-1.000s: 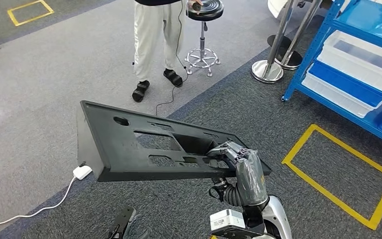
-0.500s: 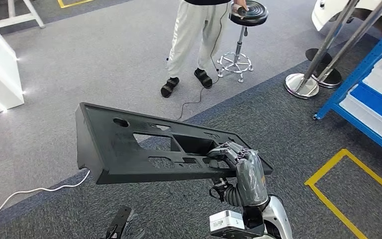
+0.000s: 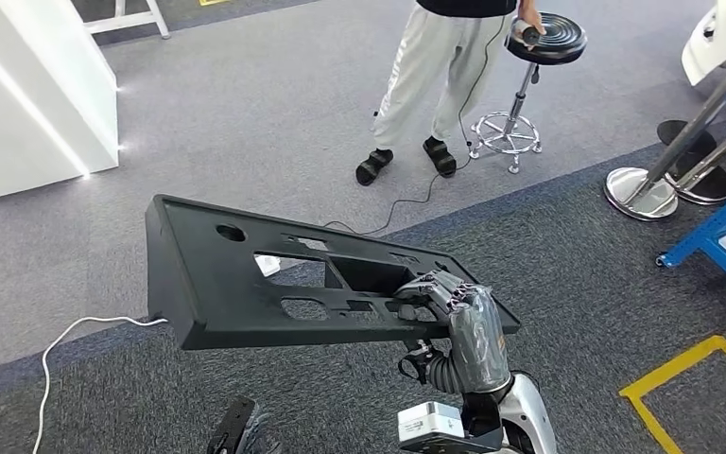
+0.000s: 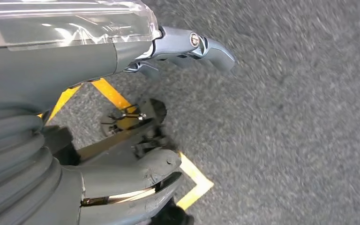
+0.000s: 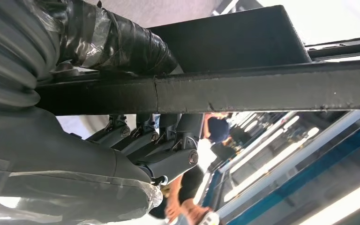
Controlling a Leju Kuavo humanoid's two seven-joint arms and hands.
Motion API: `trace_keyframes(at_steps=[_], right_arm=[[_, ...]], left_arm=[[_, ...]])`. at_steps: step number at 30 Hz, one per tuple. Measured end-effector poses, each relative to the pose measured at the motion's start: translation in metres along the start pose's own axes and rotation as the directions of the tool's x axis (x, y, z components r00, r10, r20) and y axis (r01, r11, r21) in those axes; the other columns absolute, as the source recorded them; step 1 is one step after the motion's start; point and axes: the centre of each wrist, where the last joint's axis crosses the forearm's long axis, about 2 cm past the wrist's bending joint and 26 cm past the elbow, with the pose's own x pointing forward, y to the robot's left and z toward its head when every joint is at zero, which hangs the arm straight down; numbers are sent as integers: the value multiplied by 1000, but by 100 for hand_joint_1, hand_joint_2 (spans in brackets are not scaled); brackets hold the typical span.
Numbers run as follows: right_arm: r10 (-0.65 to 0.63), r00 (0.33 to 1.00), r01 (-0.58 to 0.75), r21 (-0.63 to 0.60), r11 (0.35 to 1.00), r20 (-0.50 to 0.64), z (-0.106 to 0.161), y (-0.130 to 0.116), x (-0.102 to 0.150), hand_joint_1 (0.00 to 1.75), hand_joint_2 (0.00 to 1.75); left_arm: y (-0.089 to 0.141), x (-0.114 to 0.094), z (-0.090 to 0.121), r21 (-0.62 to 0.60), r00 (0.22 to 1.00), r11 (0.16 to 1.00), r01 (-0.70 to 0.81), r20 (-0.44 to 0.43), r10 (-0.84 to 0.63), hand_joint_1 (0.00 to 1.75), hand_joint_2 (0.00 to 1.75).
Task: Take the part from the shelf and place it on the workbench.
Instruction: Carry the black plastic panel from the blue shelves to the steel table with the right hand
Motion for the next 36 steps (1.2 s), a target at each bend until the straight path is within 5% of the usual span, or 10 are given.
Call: trace_keyframes(at_steps=[36], right_arm=[[38, 999, -38, -17, 999, -16, 3, -8, 1, 175, 175]], left_arm=[[-4, -2, 1, -8, 1000, 1000, -27, 0, 27, 0, 175]])
